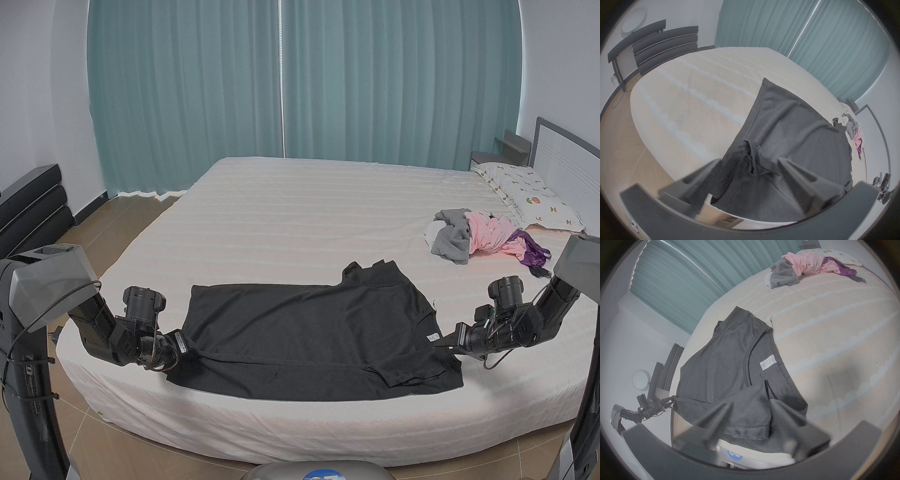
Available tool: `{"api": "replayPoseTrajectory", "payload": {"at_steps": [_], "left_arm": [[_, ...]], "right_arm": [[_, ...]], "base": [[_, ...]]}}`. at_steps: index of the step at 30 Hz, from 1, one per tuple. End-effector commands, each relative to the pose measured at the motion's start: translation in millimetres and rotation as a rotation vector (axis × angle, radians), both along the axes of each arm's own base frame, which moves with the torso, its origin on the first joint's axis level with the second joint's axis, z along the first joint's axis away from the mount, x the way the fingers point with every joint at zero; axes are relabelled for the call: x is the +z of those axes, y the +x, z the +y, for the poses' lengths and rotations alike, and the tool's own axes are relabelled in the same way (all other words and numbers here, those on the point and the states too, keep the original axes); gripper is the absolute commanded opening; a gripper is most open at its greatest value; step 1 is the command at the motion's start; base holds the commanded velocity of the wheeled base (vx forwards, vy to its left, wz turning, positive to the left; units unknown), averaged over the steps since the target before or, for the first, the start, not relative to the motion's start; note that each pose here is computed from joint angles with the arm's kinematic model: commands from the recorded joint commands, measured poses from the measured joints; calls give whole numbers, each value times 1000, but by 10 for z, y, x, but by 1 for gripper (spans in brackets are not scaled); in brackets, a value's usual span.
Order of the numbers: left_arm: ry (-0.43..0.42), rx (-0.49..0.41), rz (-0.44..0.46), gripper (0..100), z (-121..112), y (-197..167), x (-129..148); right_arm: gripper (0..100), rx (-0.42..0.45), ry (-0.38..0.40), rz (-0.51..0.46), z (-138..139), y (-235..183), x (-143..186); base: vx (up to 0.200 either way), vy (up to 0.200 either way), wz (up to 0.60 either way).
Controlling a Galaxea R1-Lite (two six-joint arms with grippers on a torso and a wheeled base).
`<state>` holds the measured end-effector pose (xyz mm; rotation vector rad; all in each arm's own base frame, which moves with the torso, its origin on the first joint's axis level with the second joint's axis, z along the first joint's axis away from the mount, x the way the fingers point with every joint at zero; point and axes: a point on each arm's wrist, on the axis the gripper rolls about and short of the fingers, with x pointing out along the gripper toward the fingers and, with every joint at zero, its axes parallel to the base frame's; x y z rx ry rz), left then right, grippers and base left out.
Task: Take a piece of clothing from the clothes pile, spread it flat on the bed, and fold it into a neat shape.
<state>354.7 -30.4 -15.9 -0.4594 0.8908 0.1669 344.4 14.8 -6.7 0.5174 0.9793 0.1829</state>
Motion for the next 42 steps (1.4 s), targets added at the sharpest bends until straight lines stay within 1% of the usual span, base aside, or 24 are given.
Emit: {"api": "replayPoseTrajectory", "payload": {"at_steps": [1,6,9,12,13,14,17,22,24,26,30,42], "left_arm": [[-5,16,-25,100,40,-22,114],[-22,39,-79,100,162,-171,411],[-23,44,-93,100,182,-286,521],[-26,45,-93,100,186,-405,582],[-29,46,-93,100,186,-421,590],[-47,67,-89,100,188,-462,600],[-81,103,-78,100,179,-482,584],[-120,118,-54,100,171,-524,547],[-179,148,-50,100,165,-516,549],[-196,153,-45,100,163,-522,540],[-197,155,-37,100,163,-529,525],[-198,149,-38,100,150,-543,516]], "right_arm": [[100,-26,21,-32,-18,-43,173],[100,-45,41,-39,-11,-232,337],[100,-47,44,-38,-8,-353,384],[100,-85,76,-32,-10,-467,435],[100,-92,82,-29,-6,-484,438],[100,-117,102,-31,-3,-521,454],[100,-146,123,-30,-22,-585,439],[100,-161,131,-42,-52,-654,404],[100,-164,136,-46,-68,-664,389],[100,-175,145,-38,-68,-671,381],[100,-186,163,-30,-43,-682,393],[100,-186,164,-20,-38,-683,369]], "base": [[0,0,0],[0,0,0],[0,0,0],[0,0,0],[0,0,0],[0,0,0],[0,0,0],[0,0,0],[0,0,0],[0,200,0],[0,200,0],[0,0,0]]}}
